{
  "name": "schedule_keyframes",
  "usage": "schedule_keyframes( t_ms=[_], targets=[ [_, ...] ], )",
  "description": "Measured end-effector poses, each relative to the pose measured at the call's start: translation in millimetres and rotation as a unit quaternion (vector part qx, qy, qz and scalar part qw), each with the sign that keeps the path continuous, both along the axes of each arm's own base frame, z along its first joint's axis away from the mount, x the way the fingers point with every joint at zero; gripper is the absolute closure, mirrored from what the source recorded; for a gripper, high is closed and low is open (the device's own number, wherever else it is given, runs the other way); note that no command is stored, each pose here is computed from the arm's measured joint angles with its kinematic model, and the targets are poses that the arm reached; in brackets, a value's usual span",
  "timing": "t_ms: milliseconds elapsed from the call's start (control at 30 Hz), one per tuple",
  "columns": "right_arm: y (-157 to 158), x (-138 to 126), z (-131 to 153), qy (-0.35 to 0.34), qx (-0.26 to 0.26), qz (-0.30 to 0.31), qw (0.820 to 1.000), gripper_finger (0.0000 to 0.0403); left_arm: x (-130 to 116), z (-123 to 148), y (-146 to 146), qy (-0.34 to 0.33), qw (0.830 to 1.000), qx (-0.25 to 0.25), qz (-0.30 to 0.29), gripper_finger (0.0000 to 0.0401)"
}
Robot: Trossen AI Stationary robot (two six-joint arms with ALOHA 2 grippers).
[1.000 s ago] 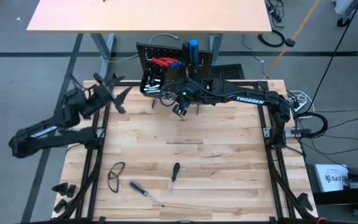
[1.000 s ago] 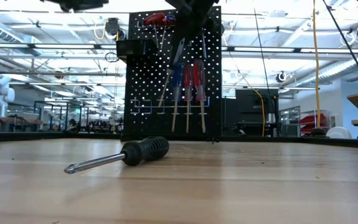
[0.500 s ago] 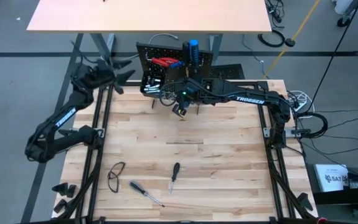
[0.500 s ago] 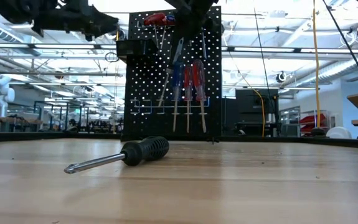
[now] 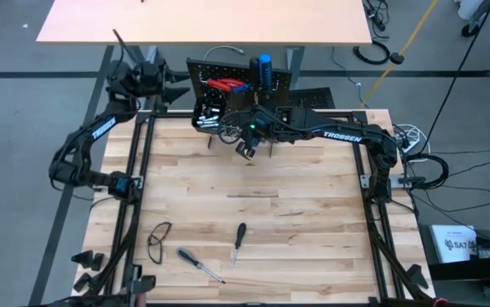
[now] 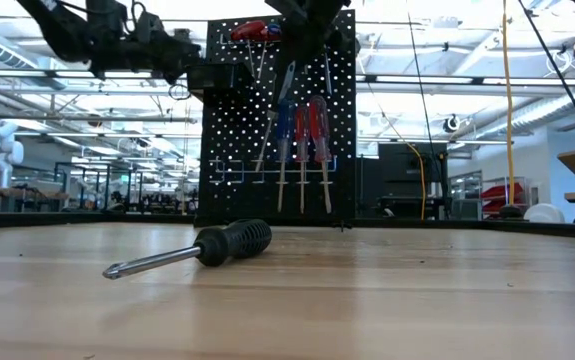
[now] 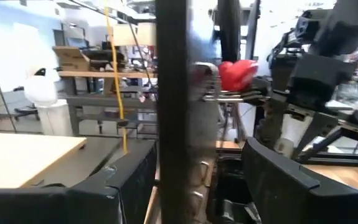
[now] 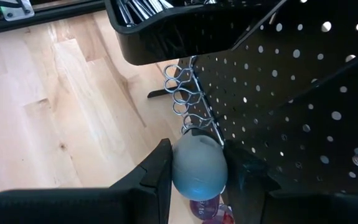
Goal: Hang tools onto peg board
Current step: Hang the gray screwdriver on the pegboard
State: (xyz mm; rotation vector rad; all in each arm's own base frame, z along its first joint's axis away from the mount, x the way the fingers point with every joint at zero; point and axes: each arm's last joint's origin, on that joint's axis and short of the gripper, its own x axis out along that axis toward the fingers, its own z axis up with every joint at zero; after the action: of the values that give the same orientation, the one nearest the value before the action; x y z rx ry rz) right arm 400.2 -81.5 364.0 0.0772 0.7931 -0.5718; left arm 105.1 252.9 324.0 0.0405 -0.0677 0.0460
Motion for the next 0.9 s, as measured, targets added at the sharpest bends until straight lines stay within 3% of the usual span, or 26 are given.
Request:
schedule_keyframes(
  t_ms=[233,467,900],
  targets=[
    [-2.5,-0.5,0.0,0.000,0.000,-0.003,1.000,0.0302,-1.2,6.7,1.4,-0.005,1.000,0.025,-0.009,0.0166],
    [-5.0,-0.9,0.1,-0.002,0.001,-0.007,1.000,0.0302,5.2,5.3,3.1,-0.015,0.999,0.012,0.041,0.0166],
    [-4.8,-1.0,0.0,-0.001,0.002,-0.007,1.000,0.0302,32.6,-9.1,-4.6,0.013,0.999,-0.021,-0.023,0.0166]
  ],
)
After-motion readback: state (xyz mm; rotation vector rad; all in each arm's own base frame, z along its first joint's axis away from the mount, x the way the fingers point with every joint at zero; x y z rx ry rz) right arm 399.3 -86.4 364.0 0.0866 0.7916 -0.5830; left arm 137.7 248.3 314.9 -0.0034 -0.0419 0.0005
